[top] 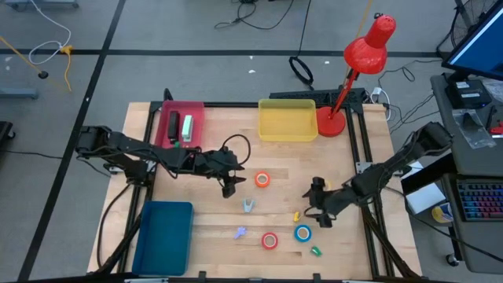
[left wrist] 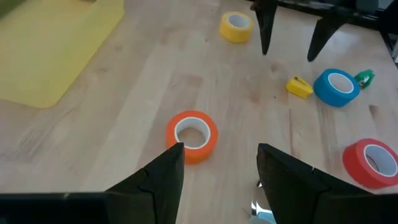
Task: Pick and place Stapler, Stapler remover, tape
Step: Put the yellow stapler into the pink bin
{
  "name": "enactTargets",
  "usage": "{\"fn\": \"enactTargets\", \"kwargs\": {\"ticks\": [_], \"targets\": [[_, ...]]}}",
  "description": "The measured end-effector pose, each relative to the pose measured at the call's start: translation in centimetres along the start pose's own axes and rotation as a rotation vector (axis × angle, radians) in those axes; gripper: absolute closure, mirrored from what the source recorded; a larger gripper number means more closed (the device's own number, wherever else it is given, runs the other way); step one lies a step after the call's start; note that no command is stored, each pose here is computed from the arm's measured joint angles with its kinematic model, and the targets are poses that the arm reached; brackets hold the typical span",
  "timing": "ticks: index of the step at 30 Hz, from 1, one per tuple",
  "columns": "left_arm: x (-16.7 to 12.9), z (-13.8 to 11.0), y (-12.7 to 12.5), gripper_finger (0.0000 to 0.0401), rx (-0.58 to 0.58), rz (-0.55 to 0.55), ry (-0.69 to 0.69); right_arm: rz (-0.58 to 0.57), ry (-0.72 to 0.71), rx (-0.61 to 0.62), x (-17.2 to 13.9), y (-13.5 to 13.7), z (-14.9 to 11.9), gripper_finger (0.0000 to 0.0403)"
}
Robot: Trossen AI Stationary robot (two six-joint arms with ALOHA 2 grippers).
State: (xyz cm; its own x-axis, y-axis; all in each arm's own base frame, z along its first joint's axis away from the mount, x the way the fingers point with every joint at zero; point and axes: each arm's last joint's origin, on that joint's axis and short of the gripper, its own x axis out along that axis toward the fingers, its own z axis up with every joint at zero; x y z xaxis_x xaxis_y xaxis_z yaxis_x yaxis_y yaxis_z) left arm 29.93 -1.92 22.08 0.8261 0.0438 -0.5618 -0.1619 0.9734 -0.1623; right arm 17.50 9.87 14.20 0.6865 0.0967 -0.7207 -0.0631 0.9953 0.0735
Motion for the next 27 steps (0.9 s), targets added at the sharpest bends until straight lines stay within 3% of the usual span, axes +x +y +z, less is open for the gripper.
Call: {"fn": "enactTargets", "kwargs": {"ticks": [5, 10, 17, 27], "targets": [[0.0, 0.0, 0.0, 0.0199, -0.007, 0.000, -0.001, -0.047, 0.105, -0.059, 0.1, 0.6, 1.4, 0.0064], [0.0, 0.0, 0.0, 0.0199, -0.007, 0.000, -0.001, -0.016, 0.087, -0.133, 0.0, 1.3, 2.9, 0.0064], [0.0, 0.0, 0.0, 0.0199, -0.007, 0.001, -0.001, 0.090, 0.110, -0.209, 0.0, 1.4, 2.9, 0.0064], [0.0, 0.0, 0.0, 0.0199, -0.022, 0.001, -0.001, 0.073, 0.115, -0.328, 1.5, 1.1, 2.9, 0.0064]]}}
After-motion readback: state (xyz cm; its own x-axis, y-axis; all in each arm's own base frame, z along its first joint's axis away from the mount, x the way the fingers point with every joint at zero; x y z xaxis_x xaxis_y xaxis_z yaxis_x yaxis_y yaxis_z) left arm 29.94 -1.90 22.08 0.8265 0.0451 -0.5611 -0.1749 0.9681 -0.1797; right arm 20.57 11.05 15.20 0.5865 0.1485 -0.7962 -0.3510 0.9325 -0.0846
